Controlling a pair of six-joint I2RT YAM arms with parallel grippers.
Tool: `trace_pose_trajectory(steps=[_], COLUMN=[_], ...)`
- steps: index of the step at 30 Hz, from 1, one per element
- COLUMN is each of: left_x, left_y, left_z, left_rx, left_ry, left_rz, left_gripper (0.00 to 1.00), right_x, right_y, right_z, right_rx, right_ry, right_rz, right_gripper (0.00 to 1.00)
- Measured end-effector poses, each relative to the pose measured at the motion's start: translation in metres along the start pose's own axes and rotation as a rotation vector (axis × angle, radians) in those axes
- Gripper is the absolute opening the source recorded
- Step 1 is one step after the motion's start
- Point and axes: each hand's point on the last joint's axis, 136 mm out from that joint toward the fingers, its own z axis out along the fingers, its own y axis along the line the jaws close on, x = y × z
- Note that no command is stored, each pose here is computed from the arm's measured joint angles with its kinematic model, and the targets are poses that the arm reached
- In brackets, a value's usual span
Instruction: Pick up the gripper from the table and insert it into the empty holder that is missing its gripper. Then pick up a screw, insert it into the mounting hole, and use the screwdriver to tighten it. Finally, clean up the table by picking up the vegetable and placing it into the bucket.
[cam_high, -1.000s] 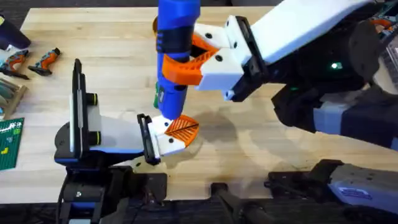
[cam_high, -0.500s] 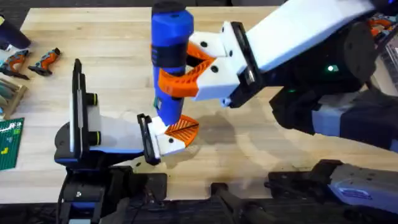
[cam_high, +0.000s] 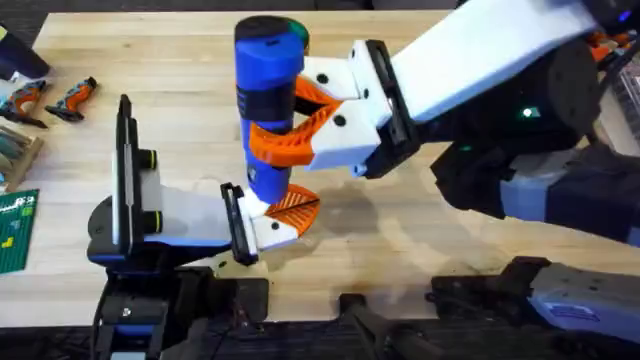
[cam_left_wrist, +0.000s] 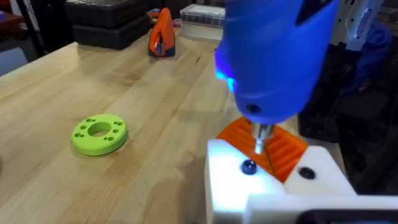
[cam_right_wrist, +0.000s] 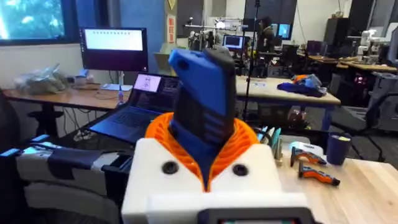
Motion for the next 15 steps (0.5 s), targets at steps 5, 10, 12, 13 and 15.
trace_pose_trajectory(steps=[5,10,12,13,15], left_x=[0.0000,0.0001,0.0001,0.0001,0.0000], left_y=[0.0000,0.0000,0.0000,0.0001,0.0001], left_z=[0.0000,0.0000,0.0000,0.0000,0.0000], left_rx=[0.000,0.000,0.000,0.000,0.000], left_ry=[0.000,0.000,0.000,0.000,0.000], left_rz=[0.000,0.000,0.000,0.000,0.000], left_gripper=[0.014,0.014,0.014,0.014,0.014], right_x=[0.0001,0.0000,0.0000,0.0000,0.0001], right_y=[0.0000,-0.0002,-0.0002,-0.0002,-0.0001], right_z=[0.0000,-0.0001,-0.0001,-0.0001,0.0000], right_rx=[0.000,0.001,0.001,0.001,0.000], right_ry=[0.000,0.000,0.000,0.000,0.000], right_rz=[-0.009,-0.015,-0.015,-0.016,-0.015], right_gripper=[0.026,0.026,0.026,0.026,0.026])
